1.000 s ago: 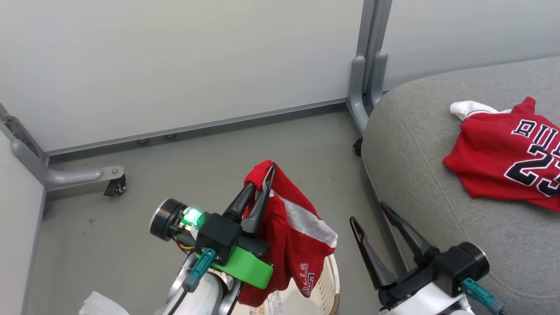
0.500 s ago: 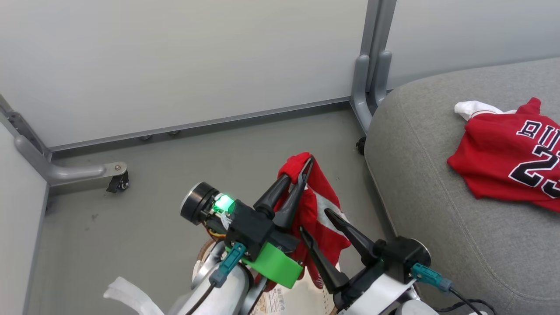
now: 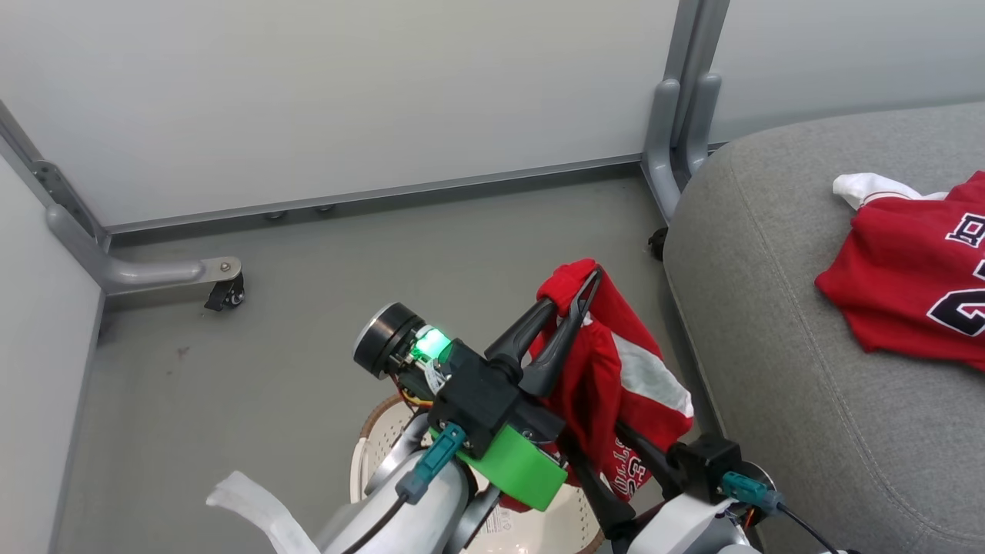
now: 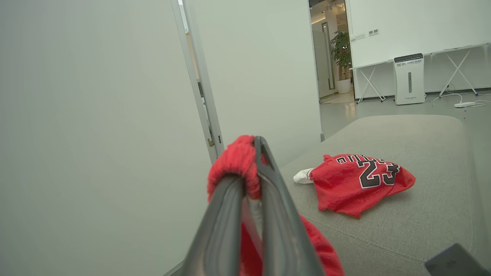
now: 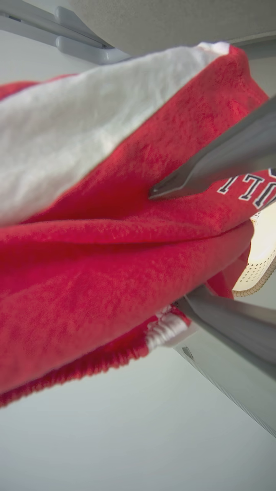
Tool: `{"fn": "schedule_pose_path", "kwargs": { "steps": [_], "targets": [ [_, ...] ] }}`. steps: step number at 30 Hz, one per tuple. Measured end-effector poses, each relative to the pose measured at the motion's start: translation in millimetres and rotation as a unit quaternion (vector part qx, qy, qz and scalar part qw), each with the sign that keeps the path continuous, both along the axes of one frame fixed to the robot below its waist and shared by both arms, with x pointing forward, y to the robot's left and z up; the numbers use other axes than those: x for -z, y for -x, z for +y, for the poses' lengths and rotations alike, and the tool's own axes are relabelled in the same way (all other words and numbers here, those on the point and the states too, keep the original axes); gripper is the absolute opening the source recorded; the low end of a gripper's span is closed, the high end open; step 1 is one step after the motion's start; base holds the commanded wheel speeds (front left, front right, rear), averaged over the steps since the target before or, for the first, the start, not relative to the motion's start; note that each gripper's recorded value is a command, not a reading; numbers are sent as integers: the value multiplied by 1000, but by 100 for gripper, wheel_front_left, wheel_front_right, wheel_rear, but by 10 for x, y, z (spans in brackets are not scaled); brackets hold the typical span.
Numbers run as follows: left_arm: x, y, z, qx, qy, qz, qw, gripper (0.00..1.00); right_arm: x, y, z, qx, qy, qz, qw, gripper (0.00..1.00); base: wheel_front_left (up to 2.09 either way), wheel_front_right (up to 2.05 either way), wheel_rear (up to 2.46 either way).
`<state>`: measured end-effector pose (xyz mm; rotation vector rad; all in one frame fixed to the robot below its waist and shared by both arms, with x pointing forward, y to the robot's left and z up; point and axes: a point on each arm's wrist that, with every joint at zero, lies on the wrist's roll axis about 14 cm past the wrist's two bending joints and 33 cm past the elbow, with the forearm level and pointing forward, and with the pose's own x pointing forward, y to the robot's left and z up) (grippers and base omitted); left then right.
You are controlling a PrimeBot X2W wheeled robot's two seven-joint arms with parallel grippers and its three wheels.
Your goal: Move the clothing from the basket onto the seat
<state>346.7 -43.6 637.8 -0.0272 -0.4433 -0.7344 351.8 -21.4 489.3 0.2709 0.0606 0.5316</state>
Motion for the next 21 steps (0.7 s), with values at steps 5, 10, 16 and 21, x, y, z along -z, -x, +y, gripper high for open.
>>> {"fn": "schedule_pose_path", "kwargs": {
  "steps": [5, 10, 16, 21],
  "targets": [
    [78, -55, 31, -8, -5, 11, 1000, 0, 75, -20, -21, 2, 8, 10, 1000, 0, 0, 0, 0],
    [142, -113, 74, -17, -10, 20, 1000, 0, 29, -75, -114, 15, 9, 2, 1000, 0, 0, 0, 0],
    [268, -134, 84, -19, -16, 37, 999, 0, -84, -139, -256, 35, 6, -17, 999, 0, 0, 0, 0],
    [327, -146, 94, -21, -18, 46, 999, 0, -110, -144, -331, 47, 4, -21, 999, 0, 0, 0, 0]
  ]
}}
